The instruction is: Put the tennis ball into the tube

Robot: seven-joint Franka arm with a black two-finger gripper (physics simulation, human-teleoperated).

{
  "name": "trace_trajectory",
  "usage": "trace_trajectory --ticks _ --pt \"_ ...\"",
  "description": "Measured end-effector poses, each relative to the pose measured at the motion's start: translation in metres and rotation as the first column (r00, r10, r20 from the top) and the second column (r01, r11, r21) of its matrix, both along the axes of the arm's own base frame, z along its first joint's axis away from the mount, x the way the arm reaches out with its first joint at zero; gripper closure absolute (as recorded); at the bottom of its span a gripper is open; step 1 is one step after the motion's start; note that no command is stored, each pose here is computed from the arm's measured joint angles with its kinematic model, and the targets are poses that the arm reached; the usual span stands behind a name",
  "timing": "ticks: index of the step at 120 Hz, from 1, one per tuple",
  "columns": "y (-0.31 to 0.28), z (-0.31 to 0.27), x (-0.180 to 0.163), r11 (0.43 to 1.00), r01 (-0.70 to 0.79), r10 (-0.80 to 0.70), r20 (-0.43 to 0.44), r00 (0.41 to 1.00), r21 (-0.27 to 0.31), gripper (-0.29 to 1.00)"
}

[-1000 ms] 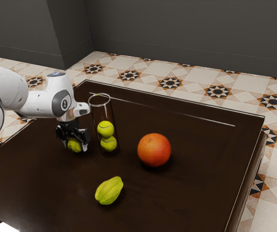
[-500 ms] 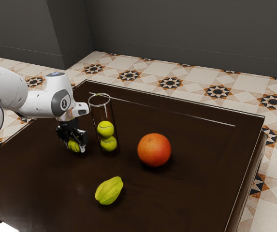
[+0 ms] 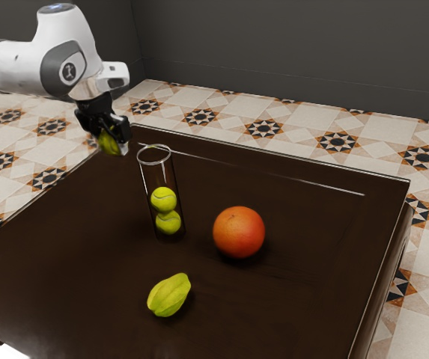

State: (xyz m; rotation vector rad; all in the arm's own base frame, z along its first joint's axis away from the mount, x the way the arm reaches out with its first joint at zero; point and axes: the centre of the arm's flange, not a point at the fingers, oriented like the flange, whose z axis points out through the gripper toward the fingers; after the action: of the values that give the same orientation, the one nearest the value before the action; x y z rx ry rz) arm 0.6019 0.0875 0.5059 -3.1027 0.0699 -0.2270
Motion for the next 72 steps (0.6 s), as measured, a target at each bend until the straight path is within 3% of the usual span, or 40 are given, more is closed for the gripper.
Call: trace_trajectory --ticks 11,26,47,72 --pt "-0.03 0.037 0.003 1.0 0.02 -0.021 0.013 1.0 0.016 0.35" --pt "-0.066 0.056 0.002 1.0 0.014 -0.014 -0.014 1.0 -0.004 0.35" --pt "-0.094 0.046 0.011 0.997 -0.046 0.041 -0.086 0.995 -0.055 0.32" --pt "-0.086 0.022 0.031 0.987 -0.147 0.135 -0.156 0.979 -0.065 0.33"
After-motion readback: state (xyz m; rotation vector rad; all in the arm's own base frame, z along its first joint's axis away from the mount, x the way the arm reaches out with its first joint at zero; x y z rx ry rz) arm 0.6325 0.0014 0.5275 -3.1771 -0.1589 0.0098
